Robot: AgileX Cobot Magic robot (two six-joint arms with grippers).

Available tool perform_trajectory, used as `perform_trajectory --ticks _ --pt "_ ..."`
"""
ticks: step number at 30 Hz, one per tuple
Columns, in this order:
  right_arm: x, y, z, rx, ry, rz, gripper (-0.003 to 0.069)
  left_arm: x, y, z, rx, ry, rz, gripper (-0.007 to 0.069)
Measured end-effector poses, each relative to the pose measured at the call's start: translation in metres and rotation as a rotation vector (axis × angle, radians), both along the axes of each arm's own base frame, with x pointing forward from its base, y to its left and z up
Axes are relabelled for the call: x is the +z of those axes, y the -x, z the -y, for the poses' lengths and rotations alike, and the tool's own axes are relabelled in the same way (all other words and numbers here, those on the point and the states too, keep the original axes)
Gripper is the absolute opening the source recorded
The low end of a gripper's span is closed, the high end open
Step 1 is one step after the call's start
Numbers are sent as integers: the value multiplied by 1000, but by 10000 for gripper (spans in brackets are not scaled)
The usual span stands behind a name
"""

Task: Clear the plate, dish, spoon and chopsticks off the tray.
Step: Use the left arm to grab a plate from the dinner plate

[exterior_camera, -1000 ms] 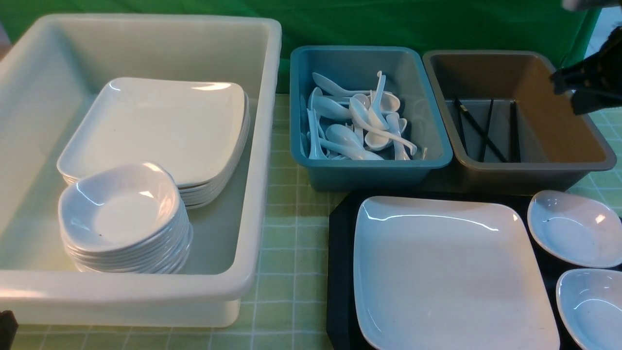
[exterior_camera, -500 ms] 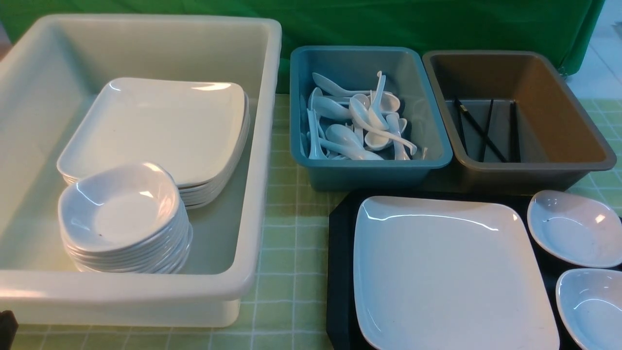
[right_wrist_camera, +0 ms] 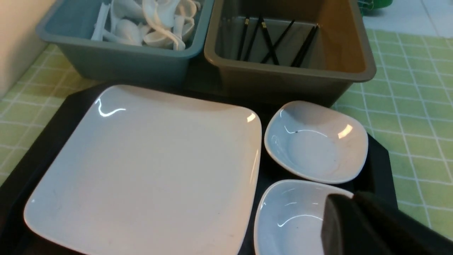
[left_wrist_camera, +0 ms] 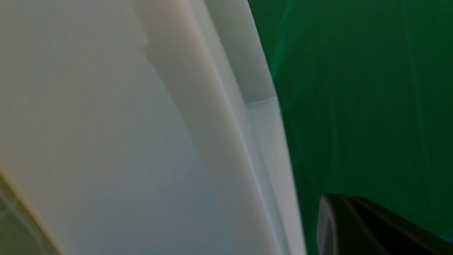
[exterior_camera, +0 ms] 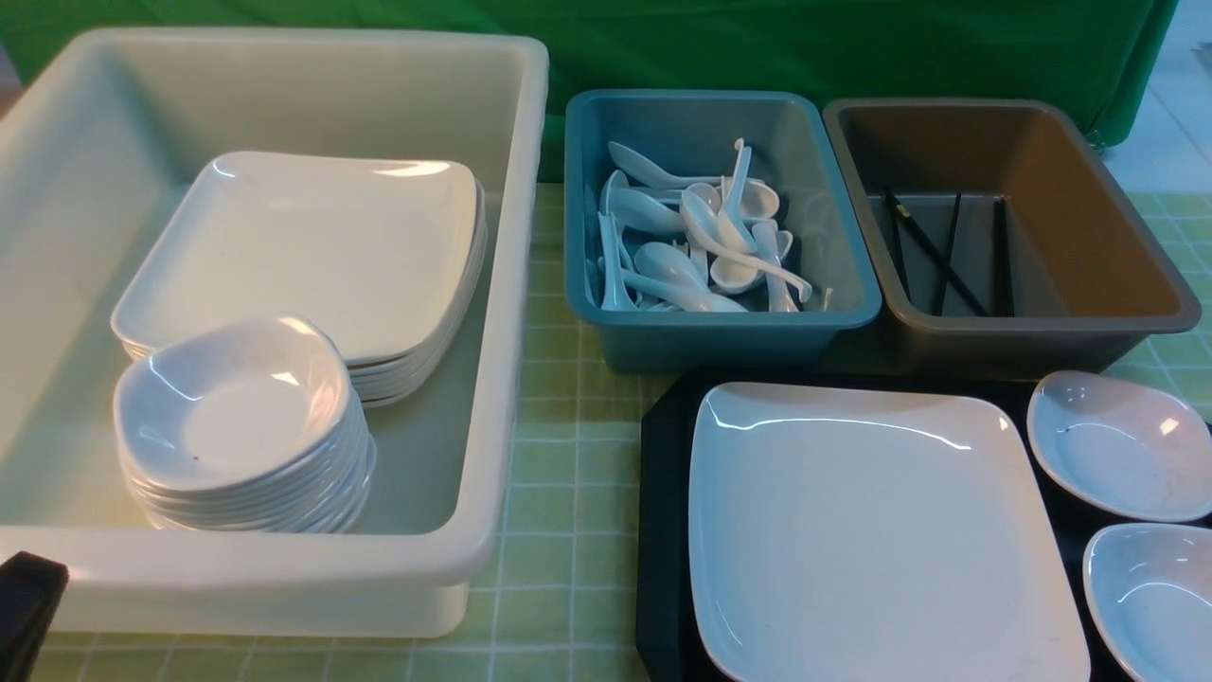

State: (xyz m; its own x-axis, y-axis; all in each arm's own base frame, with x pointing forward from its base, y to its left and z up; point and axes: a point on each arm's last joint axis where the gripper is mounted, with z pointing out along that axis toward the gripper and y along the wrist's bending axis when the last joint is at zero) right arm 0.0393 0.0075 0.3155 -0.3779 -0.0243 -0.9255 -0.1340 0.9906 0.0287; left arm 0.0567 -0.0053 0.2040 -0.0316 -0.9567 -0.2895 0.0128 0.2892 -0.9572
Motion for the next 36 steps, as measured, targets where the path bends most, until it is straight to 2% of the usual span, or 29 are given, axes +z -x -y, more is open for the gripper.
perform_trajectory --ticks 5,7,11,13,16,18,21,22,26,28,31,36 --pt "0 0 0 0 -2 6 32 4 0 -4 39 96 37 0" --pt "0 0 0 -1 -3 5 33 15 2 -1 15 63 57 0" --pt "0 0 0 0 -1 6 40 89 17 11 -92 -219 150 0" --pt "0 0 0 1 0 6 43 119 13 18 -184 -346 72 0" --pt "0 0 0 1 1 6 45 135 -1 24 -300 -443 -77 0" --pt "0 0 0 1 2 6 50 149 -22 30 -498 -553 -298 0" --pt "0 0 0 1 2 4 50 153 -60 37 -797 -646 -505 0" --pt "0 0 0 2 2 3 50 152 -65 37 -820 -642 -519 0" --pt "-1 0 0 2 3 -2 50 146 -103 55 -1042 -582 -505 0" --pt "-1 0 0 2 3 -2 50 137 -115 77 -1158 -558 -496 0" --pt "-1 0 0 2 3 -2 50 127 -120 101 -1228 -571 -514 0" --pt "-1 0 0 2 3 -6 54 79 -119 171 -1355 -674 -717 36"
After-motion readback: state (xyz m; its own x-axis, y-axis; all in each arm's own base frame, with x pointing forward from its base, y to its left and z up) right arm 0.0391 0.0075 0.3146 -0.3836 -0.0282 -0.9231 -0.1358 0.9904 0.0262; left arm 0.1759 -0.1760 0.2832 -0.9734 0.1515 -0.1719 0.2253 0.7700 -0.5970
